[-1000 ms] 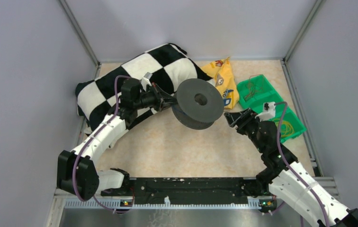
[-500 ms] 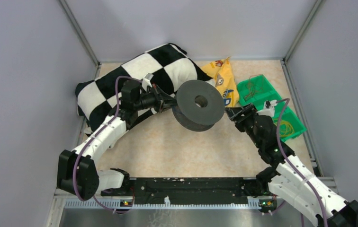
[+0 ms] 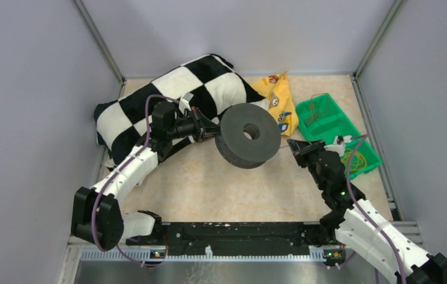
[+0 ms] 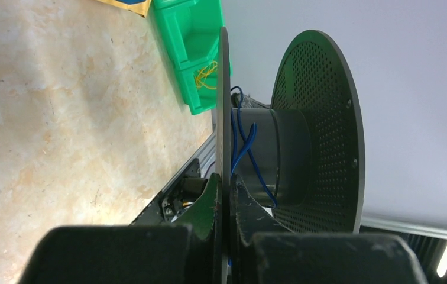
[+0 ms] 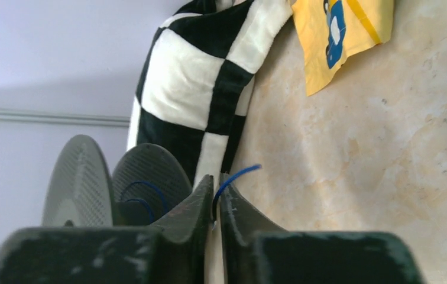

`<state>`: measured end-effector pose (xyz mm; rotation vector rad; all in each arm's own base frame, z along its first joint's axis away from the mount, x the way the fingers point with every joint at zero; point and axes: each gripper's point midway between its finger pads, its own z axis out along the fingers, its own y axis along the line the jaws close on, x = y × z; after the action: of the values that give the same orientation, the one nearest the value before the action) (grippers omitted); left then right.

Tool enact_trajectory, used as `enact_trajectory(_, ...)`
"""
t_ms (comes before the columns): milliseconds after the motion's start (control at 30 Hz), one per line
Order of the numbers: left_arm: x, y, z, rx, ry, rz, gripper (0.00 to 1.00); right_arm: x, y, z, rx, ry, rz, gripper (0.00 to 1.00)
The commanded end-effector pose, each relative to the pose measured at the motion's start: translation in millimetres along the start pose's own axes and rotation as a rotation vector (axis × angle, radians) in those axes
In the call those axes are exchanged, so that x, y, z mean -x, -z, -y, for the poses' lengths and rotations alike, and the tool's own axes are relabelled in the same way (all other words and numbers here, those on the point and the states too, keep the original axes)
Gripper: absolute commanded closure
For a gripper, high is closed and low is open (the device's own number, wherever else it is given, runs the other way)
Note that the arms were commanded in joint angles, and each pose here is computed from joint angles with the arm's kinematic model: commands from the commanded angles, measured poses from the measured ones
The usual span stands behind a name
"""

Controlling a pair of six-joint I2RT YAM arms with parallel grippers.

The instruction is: Wrap the cables

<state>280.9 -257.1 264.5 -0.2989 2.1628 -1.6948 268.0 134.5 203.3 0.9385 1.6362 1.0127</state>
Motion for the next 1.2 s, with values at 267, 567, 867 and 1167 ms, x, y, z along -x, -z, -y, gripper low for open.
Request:
enact_trajectory(267, -25, 15, 26, -0.137, -0.445, -0.203, 1.00, 4, -17, -88, 0.170, 0.388, -0.100, 1.00)
enact_trajectory(567, -27, 23, 19, -0.097, -0.604, -0.211, 1.00, -44, -6, -148, 0.437, 0.595, -0.409, 1.00)
enact_trajectory(867, -37, 23, 21, -0.152, -0.682, -0.290, 1.00, -88, 11, -155, 0.549, 0.750, -0.698, 1.00)
enact_trajectory(1167, -52, 10, 17, -0.158, -0.681, -0.355, 1.00, -128, 14, -164, 0.612, 0.796, -0.820, 1.00)
